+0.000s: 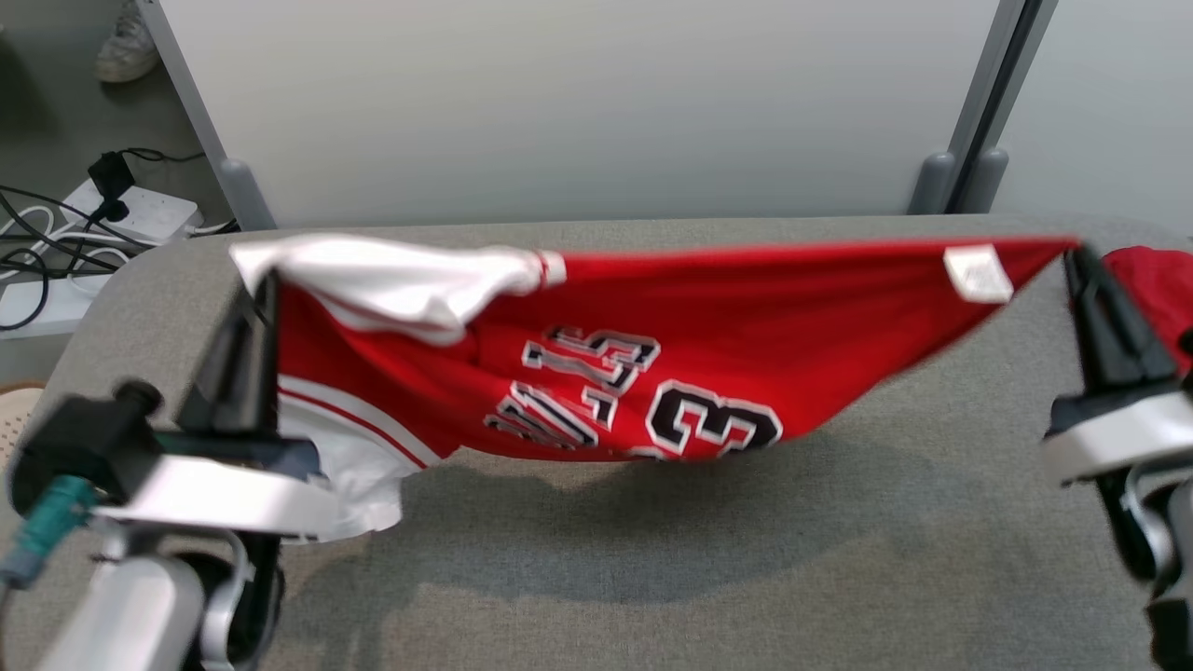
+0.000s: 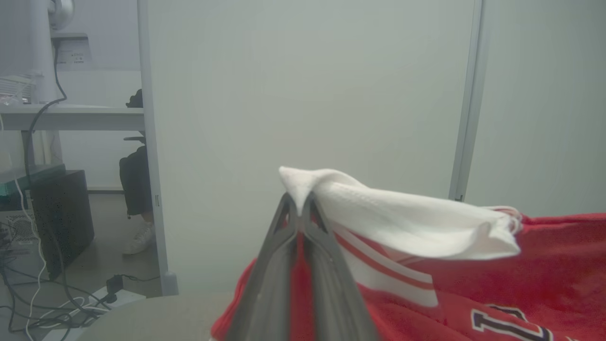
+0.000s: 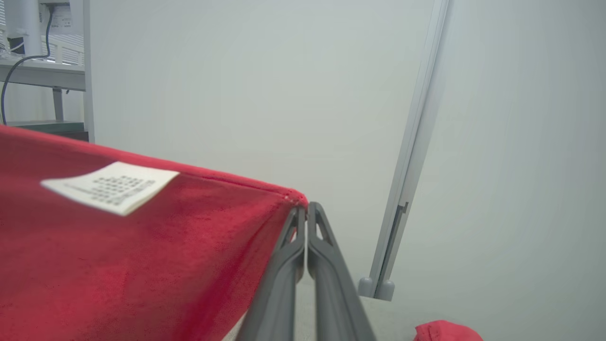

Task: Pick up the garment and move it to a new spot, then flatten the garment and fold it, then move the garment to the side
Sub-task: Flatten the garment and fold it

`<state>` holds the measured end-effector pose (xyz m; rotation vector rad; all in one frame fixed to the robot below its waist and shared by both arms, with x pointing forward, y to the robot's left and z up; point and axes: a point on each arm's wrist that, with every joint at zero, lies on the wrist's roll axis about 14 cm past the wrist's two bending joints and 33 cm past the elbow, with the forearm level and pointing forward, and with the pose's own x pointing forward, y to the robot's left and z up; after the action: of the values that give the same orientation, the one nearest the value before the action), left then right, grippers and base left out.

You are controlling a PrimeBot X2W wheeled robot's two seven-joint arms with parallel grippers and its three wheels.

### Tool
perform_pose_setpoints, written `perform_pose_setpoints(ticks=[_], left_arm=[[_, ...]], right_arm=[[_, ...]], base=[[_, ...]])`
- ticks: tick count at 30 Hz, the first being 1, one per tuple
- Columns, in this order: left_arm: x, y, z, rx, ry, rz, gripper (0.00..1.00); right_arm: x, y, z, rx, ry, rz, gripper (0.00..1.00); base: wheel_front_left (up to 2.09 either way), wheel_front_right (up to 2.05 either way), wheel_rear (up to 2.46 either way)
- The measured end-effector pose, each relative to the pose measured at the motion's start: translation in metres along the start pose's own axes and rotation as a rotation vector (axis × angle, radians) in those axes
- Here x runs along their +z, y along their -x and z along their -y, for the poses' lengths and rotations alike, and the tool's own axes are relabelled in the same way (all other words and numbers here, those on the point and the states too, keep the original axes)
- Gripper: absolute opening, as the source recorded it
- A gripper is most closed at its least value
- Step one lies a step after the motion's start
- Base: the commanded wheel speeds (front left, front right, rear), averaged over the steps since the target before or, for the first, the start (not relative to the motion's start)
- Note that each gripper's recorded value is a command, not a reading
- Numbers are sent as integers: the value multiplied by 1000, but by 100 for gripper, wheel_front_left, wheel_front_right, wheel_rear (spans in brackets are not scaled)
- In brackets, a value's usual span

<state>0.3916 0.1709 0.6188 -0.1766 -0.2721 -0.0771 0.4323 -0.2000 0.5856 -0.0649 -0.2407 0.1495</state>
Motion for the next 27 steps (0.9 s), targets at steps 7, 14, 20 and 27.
perform_pose_setpoints(ticks=[7,14,20,27], left_arm=[[103,-19,28,-156,-37,173,0],[97,-23,26,-187,-47,51,0],[27,-8,25,-180,40,-170,0],[-123,65,37,-142,156,-593,0]], right_arm=[[111,-16,10,42,189,288,0],[124,-15,16,52,227,303,0],[86,-14,9,80,187,200,0],[-18,12,-6,117,101,-80,0]], base=[[0,0,0],[0,0,0],[0,0,0],[0,0,0]])
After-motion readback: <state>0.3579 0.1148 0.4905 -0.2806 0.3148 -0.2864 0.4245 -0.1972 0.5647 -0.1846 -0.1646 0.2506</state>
